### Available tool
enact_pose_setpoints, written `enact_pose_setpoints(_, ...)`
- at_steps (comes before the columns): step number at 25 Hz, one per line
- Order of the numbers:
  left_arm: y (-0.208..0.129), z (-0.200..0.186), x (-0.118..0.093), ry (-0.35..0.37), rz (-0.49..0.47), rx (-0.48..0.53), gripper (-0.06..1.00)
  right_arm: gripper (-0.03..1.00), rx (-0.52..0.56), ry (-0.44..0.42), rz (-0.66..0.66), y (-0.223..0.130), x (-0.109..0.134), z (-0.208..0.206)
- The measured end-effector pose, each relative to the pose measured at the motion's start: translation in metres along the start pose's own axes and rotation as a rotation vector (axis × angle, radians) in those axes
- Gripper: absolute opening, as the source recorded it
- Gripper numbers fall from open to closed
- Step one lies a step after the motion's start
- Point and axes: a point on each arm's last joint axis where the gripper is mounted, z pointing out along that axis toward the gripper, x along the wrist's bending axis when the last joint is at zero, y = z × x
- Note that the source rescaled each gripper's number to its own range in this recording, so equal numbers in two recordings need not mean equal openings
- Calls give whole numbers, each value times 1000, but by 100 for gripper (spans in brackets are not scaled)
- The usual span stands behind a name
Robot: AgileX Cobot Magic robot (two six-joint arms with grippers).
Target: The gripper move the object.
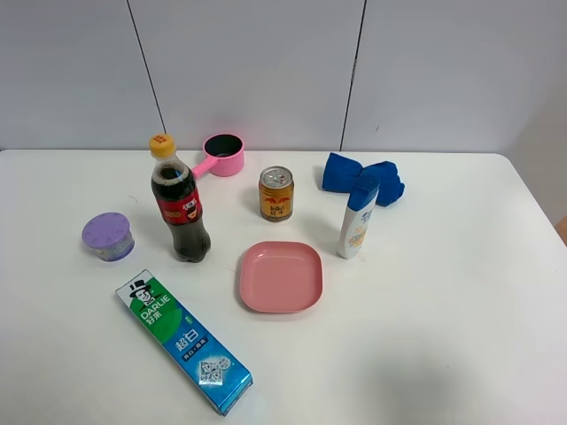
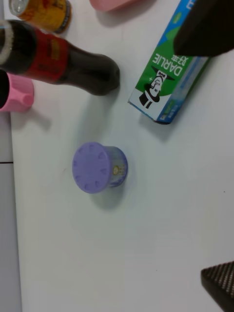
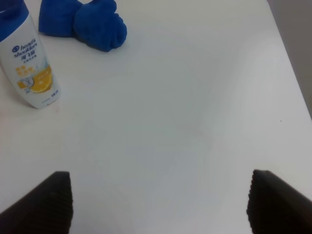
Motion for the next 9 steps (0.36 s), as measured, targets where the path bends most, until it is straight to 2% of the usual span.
enact_pose_setpoints(9,0,0,0,0,0,0,100,52,0,0,0,0,0,0)
